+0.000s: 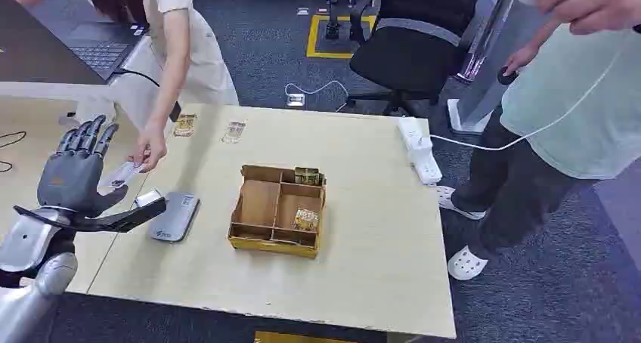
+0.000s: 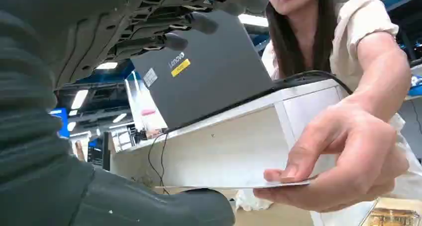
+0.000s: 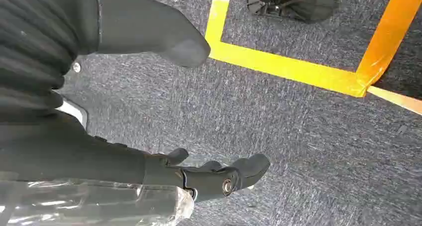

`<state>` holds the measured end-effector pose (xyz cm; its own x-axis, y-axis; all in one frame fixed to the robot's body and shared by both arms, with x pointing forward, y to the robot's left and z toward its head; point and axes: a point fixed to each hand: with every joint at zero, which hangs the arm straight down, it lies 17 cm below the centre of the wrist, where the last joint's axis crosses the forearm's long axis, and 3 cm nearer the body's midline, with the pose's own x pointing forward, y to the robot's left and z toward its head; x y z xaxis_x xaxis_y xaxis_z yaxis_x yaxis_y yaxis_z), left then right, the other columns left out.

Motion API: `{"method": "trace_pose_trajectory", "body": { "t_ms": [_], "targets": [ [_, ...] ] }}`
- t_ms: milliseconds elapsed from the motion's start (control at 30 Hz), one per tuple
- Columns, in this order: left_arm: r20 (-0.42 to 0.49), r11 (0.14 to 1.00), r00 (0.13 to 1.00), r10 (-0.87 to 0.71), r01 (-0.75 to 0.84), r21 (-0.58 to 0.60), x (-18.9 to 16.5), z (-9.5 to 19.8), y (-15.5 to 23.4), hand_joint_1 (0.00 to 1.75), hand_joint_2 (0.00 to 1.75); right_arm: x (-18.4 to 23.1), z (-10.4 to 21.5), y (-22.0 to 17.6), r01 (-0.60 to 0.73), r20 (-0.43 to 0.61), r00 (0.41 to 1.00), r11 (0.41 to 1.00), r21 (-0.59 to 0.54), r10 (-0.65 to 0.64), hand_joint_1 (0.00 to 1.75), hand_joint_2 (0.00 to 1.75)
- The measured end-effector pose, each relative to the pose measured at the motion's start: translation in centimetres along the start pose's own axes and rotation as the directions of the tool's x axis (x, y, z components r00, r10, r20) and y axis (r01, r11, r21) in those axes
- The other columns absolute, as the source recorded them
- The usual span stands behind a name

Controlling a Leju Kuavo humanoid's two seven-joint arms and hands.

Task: Pass the card to the sensor for recognition and then transmit it.

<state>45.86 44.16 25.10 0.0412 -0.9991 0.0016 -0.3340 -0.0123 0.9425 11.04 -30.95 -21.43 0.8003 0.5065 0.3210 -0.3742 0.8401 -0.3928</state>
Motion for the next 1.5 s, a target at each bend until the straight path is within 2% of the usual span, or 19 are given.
{"method": "trace_pose_trajectory", "body": {
  "t_ms": [400,433,467,533,600,1500],
  "targets": [
    [-0.008,0.998,0.999,0.054,-0.054,0.01,0.66,-0.31,0.11,0.0,1.75,0.1,-0.08,-0.16,0.0,-0.002,1.0,1.0,-0.001,0.0,0.0,1.75],
    [-0.008,0.998,0.998,0.058,-0.058,0.01,0.75,-0.3,0.05,0.21,1.75,0.09,-0.07,-0.12,0.0,-0.002,1.0,1.0,-0.001,0.0,0.0,1.75],
    [-0.009,0.998,0.998,0.061,-0.061,0.01,0.83,-0.28,0.02,1.47,1.75,0.09,-0.07,-0.15,0.0,-0.002,1.0,1.0,-0.002,0.0,0.0,1.75],
    [-0.01,0.998,0.998,0.065,-0.065,0.01,0.89,-0.27,-0.02,1.68,1.75,0.11,-0.07,-0.15,-0.001,-0.001,1.0,1.0,-0.002,0.001,0.0,1.75],
    [-0.004,0.998,0.998,0.069,-0.069,0.009,0.98,-0.27,-0.03,1.75,1.75,0.17,-0.09,-0.19,-0.001,0.0,1.0,1.0,-0.003,0.001,0.0,1.75],
    [-0.006,0.997,0.997,0.078,-0.078,-0.005,0.74,-0.23,-0.6,1.75,1.75,0.2,-0.29,-0.32,0.013,-0.006,1.0,1.0,-0.006,-0.013,0.0,1.75]
  ]
}}
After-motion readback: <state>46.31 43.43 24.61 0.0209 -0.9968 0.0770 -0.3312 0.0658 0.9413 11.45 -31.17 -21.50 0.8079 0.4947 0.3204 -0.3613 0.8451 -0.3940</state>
